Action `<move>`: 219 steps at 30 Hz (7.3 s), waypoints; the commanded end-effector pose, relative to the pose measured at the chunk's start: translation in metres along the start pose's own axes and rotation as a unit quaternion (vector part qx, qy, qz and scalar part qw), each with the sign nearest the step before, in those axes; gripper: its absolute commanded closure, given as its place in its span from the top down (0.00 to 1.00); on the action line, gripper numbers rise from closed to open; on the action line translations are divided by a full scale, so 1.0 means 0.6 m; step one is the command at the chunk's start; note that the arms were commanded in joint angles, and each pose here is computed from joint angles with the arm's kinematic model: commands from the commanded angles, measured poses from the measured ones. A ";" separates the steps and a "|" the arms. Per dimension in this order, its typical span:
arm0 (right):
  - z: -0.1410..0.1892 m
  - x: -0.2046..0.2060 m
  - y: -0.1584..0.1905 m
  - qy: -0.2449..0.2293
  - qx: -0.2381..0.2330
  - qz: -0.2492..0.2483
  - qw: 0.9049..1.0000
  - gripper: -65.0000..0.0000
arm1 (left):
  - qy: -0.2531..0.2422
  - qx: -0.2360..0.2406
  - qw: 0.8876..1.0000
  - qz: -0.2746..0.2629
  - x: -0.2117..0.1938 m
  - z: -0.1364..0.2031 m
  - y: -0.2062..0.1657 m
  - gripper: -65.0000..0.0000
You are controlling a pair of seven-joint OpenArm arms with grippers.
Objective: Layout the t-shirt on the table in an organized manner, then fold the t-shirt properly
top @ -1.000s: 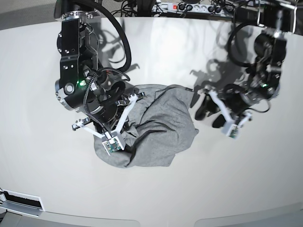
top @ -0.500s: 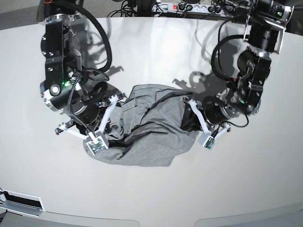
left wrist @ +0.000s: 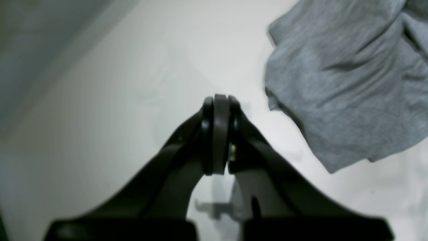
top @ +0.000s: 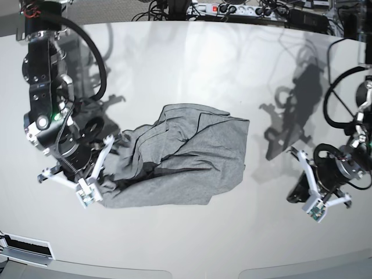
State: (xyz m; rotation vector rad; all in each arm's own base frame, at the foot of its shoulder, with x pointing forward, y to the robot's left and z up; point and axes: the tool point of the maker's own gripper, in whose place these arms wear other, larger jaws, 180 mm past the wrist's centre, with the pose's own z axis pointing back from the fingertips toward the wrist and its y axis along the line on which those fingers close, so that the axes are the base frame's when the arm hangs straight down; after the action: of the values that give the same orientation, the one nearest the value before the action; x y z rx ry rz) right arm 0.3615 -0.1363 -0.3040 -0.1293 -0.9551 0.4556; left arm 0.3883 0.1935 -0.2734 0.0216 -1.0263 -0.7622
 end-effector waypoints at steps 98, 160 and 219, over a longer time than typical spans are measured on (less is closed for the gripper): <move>0.068 0.248 -0.279 -0.116 -0.004 0.079 0.990 0.00 | -0.117 0.031 0.992 -0.030 0.334 0.129 0.287 0.00; 0.135 0.074 0.194 -0.075 0.538 -0.115 0.832 0.55 | -0.093 -0.272 0.932 0.219 0.119 0.001 -0.049 0.62; 0.039 -0.146 0.374 0.139 0.278 0.196 0.930 0.00 | 0.069 -0.006 0.942 0.328 -0.173 -0.060 -0.042 0.62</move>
State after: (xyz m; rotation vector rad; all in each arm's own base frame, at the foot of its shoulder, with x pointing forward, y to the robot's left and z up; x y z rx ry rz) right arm 0.2190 0.0212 -0.4348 0.1311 -0.4479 1.0360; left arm 0.3602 0.2158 -0.3983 -0.2758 -0.7671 -0.1467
